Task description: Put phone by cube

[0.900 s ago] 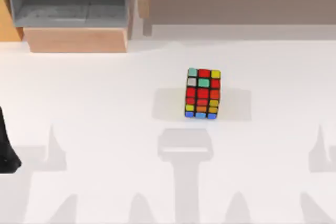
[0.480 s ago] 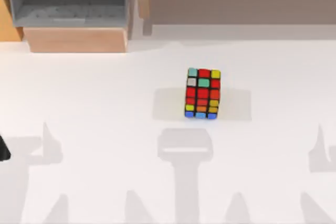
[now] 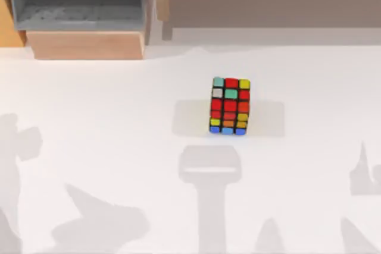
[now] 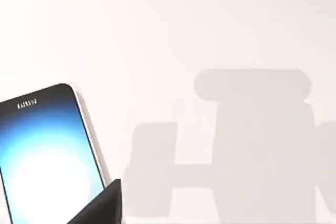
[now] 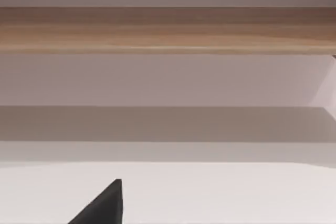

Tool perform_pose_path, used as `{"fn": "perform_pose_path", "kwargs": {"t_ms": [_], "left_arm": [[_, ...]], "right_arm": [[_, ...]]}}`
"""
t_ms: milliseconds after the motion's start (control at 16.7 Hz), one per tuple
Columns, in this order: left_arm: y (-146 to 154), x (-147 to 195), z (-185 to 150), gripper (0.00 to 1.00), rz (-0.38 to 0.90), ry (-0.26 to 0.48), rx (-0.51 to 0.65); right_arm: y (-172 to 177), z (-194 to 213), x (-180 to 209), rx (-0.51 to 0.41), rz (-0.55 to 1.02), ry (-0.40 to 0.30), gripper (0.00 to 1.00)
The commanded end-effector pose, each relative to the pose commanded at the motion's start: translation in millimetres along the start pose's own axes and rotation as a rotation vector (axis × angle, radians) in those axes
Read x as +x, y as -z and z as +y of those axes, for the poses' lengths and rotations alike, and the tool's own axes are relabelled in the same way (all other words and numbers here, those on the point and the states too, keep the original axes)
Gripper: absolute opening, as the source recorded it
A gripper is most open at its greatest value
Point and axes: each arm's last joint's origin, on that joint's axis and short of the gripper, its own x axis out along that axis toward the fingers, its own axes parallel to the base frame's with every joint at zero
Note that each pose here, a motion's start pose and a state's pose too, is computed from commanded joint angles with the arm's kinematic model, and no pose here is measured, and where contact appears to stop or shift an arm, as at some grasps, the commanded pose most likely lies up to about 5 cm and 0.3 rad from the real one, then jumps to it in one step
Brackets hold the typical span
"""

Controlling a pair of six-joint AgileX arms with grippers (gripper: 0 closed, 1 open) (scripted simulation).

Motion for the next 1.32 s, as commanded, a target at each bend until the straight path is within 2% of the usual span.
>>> {"fn": "perform_pose_path", "kwargs": {"t_ms": [300,600,840,1320], "left_arm": [[-33,70,36,1.00,0.443,-0.110,-0.150],[-44,124,76,1.00,0.698,-0.170,-0.278],[-43,146,93,1.00,0.783,-0.188,-0.328],[-37,153,94,1.00,0.787,-0.188,-0.329]], "right_arm": [[0,0,0,0.000,0.000,0.000,1.00],[0,0,0,0.000,0.000,0.000,1.00],[0,0,0,0.000,0.000,0.000,1.00],[0,0,0,0.000,0.000,0.000,1.00]]}}
